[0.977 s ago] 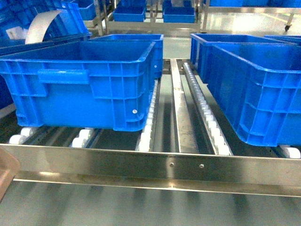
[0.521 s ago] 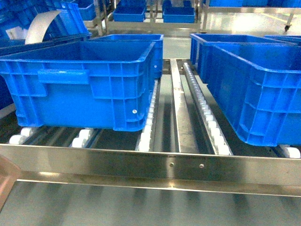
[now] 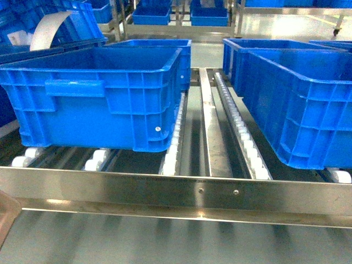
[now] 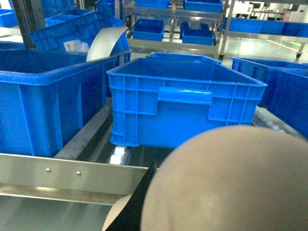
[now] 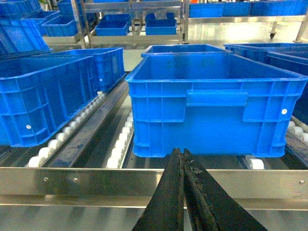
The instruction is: Place part in tray to right shelf
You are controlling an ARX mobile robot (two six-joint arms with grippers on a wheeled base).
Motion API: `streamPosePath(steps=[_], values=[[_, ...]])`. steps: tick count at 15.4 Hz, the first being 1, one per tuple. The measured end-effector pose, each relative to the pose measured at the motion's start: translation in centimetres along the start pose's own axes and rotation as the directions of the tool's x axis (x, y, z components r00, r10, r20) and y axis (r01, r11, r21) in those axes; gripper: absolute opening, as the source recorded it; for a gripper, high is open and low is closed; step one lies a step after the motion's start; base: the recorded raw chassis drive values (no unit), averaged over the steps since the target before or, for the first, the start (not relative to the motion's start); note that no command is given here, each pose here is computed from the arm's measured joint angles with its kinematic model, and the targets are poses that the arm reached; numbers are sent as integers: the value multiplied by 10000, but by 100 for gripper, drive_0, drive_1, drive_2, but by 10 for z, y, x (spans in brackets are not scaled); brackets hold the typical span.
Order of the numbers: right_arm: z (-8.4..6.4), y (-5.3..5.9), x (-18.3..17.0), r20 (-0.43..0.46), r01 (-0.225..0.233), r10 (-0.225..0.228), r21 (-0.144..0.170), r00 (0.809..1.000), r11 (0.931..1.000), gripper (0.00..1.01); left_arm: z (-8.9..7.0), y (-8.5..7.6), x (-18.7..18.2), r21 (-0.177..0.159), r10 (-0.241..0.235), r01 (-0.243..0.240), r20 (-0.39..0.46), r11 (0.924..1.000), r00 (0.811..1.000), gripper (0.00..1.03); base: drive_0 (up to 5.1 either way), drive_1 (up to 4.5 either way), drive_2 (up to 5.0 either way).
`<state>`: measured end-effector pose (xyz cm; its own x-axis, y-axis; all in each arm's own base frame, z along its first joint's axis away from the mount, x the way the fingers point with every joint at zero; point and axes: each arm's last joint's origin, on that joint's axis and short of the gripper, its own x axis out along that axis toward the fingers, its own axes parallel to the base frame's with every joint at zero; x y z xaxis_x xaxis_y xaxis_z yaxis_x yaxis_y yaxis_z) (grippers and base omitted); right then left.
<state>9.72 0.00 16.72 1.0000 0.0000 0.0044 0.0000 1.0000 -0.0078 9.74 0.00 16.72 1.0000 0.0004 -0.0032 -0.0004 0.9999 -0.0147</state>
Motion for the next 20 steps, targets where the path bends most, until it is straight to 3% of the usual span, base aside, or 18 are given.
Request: streamPosePath(steps=[9,12,17,19,20], values=[[0,0,0,0,0,0,0,10000,10000,4,0,0,0,4,0,0,-4,10000,10000,13,0,0,0],[0,0,0,0,0,0,0,10000,10000,44,0,0,0,4,0,0,-4,10000,10000,13,0,0,0],[0,0,0,0,0,0,0,10000,10000,68,0,0,0,4,0,0,-4,10000,10000,13,0,0,0],[0,0,0,0,0,0,0,10000,10000,95,0,0,0,4,0,0,-4,10000,10000,13,0,0,0],[0,0,0,0,0,0,0,10000,10000,99,0,0,0,4,0,0,-4,10000,10000,13,0,0,0]])
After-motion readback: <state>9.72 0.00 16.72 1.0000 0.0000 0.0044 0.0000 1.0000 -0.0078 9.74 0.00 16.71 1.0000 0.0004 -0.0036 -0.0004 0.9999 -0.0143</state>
